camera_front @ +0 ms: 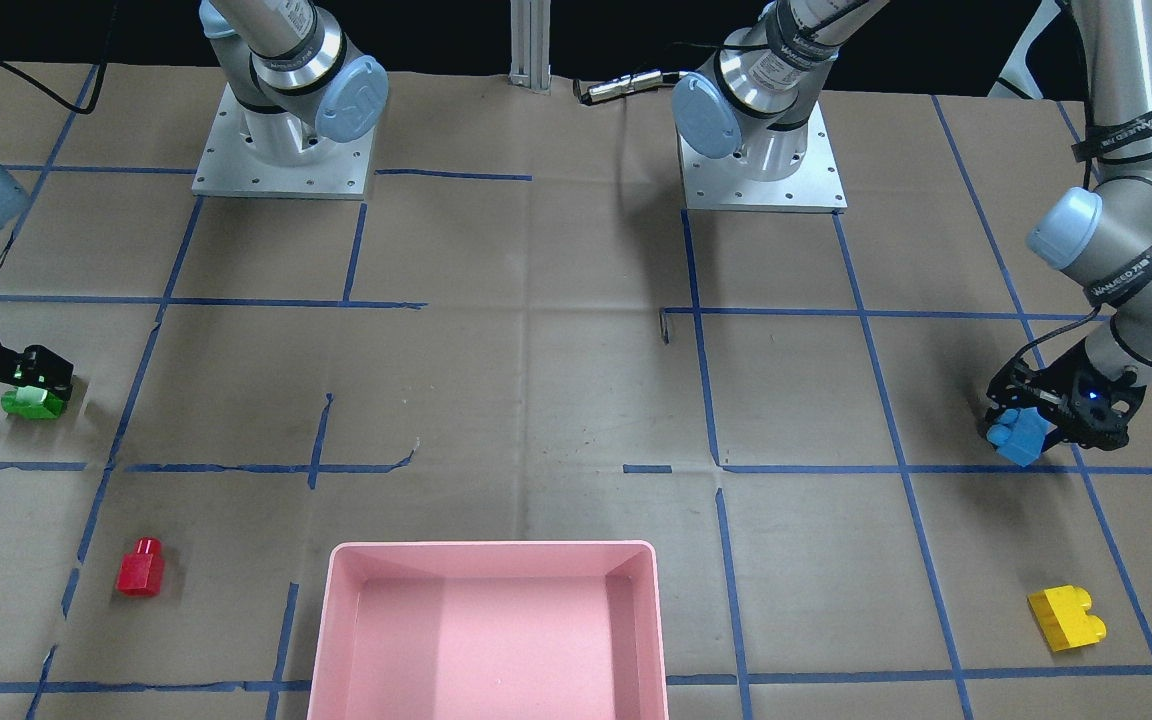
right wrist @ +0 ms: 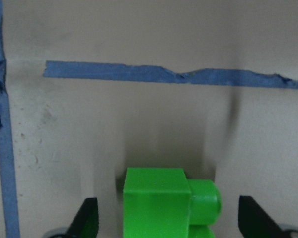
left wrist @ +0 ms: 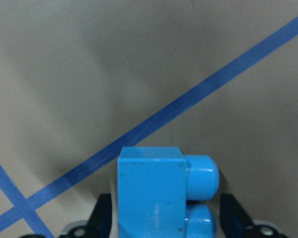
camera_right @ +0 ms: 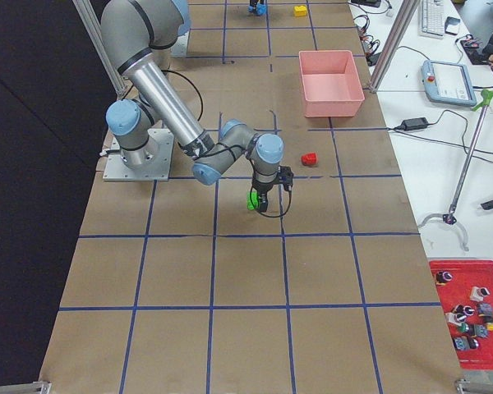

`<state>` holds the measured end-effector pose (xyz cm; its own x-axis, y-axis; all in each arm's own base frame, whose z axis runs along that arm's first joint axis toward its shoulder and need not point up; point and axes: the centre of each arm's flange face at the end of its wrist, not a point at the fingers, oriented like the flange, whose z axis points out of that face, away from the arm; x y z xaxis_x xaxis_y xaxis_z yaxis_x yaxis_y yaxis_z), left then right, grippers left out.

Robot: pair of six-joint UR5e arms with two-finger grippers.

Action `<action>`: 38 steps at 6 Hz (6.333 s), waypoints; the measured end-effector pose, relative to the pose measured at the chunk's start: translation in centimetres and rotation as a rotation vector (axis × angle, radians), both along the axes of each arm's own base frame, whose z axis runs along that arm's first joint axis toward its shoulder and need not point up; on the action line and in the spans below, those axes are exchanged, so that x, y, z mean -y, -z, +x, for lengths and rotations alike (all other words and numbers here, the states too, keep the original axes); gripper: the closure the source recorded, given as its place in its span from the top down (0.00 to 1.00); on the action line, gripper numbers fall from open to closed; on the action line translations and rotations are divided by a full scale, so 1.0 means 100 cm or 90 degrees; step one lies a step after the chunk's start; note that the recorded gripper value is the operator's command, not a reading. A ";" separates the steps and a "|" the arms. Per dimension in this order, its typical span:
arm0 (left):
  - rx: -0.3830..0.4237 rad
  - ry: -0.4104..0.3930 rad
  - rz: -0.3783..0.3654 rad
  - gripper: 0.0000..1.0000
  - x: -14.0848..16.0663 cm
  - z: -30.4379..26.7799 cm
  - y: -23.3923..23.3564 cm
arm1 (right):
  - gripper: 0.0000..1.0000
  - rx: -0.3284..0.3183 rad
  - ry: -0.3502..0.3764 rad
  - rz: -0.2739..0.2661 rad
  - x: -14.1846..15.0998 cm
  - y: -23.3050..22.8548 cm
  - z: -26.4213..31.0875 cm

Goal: Put all blocks into box

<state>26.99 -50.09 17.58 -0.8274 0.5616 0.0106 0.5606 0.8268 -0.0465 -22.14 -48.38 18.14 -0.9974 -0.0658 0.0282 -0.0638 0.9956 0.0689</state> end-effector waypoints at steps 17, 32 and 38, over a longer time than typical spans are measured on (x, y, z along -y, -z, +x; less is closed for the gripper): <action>-0.087 -0.483 -0.043 0.25 0.247 -0.537 -0.140 | 0.05 0.047 -0.318 -0.366 0.239 -0.250 0.302; -0.018 -0.350 -0.020 0.99 0.240 -0.063 -0.139 | 1.00 0.183 -0.238 -0.419 0.242 -0.169 0.493; -0.025 -0.398 0.005 0.99 0.234 -0.012 -0.030 | 0.99 -0.015 -0.053 -0.148 0.228 -0.179 0.323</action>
